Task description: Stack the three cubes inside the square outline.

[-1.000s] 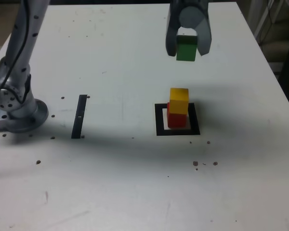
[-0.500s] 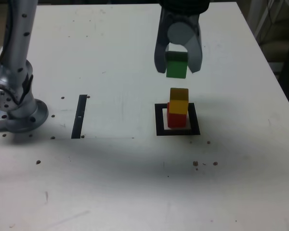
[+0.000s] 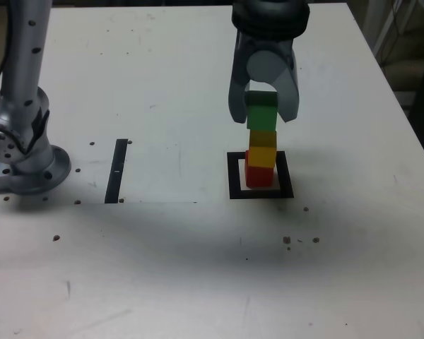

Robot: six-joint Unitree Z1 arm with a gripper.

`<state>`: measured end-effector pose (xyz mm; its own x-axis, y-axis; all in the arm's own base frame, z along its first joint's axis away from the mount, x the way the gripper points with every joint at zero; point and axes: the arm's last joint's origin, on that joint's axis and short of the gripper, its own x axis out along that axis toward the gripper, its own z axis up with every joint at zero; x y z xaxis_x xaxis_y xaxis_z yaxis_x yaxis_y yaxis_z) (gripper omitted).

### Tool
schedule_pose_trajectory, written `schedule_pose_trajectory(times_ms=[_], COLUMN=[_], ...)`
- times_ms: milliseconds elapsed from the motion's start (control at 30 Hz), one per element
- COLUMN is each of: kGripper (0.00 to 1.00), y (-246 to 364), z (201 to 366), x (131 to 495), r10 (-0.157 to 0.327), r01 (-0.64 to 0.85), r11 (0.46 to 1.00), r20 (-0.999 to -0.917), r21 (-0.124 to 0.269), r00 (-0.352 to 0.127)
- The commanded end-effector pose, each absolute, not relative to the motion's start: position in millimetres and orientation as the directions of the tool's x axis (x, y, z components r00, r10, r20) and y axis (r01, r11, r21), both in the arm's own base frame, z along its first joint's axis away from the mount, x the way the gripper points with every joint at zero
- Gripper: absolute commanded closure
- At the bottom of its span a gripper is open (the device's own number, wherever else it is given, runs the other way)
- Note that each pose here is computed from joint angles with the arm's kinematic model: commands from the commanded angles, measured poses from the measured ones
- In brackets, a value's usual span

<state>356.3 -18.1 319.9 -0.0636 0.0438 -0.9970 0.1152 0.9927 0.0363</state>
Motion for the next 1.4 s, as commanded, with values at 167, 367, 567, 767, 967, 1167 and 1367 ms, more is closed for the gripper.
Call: schedule_pose_trajectory(times_ms=[167, 367, 567, 767, 967, 1167, 1367], kGripper=[0.7, 0.7, 0.54, 0.03, 0.01, 0.01, 0.0], y=[-20, -20, -20, -20, -20, -20, -20], z=[310.4, 303.8, 299.0, 295.8, 295.2, 297.7, 302.3], x=[361, 361, 361, 361, 360, 358, 355], r10=[0.032, 0.026, 0.025, 0.024, 0.024, 0.023, 0.025], r01=[0.115, 0.115, 0.115, 0.115, 0.115, 0.115, 0.115], r11=[0.993, 0.993, 0.993, 0.993, 0.993, 0.993, 0.993], r20=[-0.9967, -0.9962, -0.9957, -0.9953, -0.9953, -0.9965, -0.9976], r21=[0.024, 0.017, 0.015, 0.013, 0.013, 0.014, 0.018], r00=[-0.074, -0.083, -0.089, -0.093, -0.094, -0.08, -0.065])
